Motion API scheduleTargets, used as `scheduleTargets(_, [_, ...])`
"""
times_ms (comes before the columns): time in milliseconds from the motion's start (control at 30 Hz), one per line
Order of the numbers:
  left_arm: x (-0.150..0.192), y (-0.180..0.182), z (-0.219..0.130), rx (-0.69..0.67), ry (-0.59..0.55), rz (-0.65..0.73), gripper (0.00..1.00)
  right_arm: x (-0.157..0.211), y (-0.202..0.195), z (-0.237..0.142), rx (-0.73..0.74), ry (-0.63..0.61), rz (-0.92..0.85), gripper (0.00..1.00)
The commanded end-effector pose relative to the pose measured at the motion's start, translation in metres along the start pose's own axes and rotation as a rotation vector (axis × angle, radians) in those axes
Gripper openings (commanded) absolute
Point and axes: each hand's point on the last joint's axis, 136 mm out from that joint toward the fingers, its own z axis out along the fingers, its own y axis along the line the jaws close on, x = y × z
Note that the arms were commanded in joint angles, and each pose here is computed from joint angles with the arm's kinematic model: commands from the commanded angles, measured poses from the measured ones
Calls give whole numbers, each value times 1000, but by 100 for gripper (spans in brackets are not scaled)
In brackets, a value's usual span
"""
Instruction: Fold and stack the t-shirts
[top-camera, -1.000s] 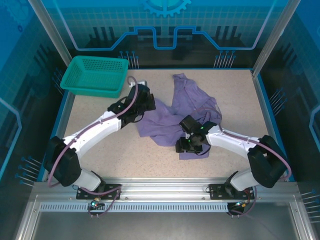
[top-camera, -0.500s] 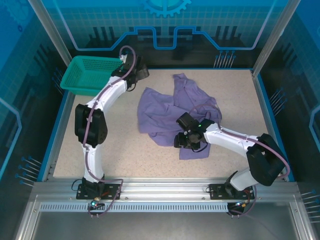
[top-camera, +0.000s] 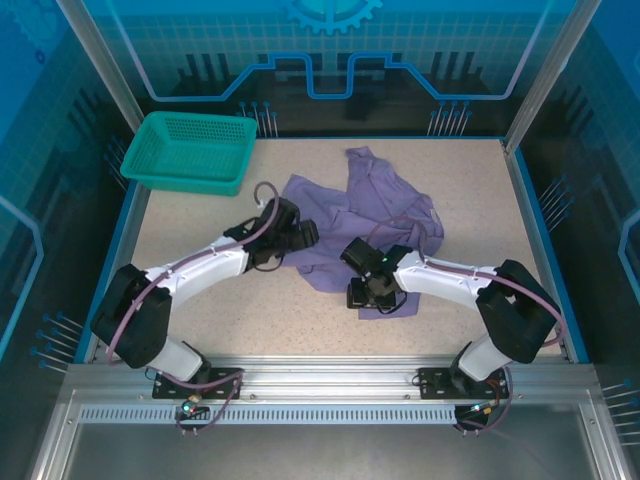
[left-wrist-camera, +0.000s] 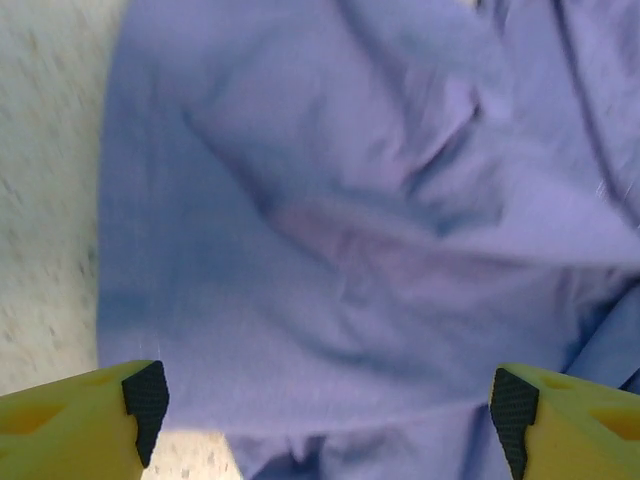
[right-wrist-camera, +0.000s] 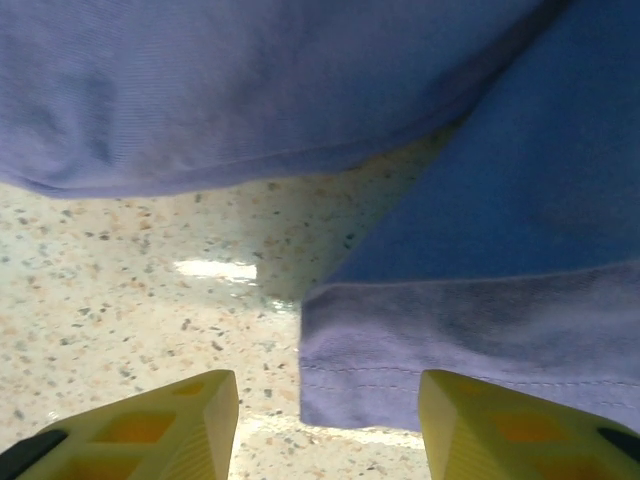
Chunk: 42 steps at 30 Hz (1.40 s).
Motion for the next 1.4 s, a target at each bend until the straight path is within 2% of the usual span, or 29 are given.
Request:
scheduleTargets(0, [23,-7,13,78,61,-83,84,2,-3,2,59,-8,10,51])
scheduleTargets(167, [50,-4,39,112,142,-115,78,5,1,16,45,4,-3,45])
scheduleTargets(300, [54,17,57,15,138,-104,62,6,1,22,34,18,-7,31])
scheduleTargets(367, [49,26,60,-23,113,-101,56,5,1,21,18,21,-9,16])
scheduleTargets(433, [39,35,60,-48,85,-105,47,5,0,18,-27,20,-4,6])
scheduleTargets(500, [27,44,59,-74,62,-110,37,-2,7,10,-126,16,15,0])
scheduleTargets(567, [15,53,58,-99,41,-115,34,-10,15,-4,-226,12,28,0])
scheduleTargets(700, [-6,71,54,-133,1,-147,33,-35,33,-52,-423,-37,39,0])
scheduleTargets(833, [-25,86,50,-163,-35,-173,33,-60,32,-104,-552,-117,76,0])
scheduleTargets(1000, [-39,89,46,-162,-56,-183,34,-75,-1,-156,-674,-213,197,0])
scheduleTargets(1100, [-41,77,39,-107,-55,-177,43,-76,-46,-172,-648,-301,330,0])
scheduleTargets(1267, [-34,52,21,-23,-49,-134,52,-49,-128,-144,-506,-324,651,0])
scheduleTargets(1367, [-17,34,7,4,-30,-68,60,-27,-146,-118,-504,-267,783,0])
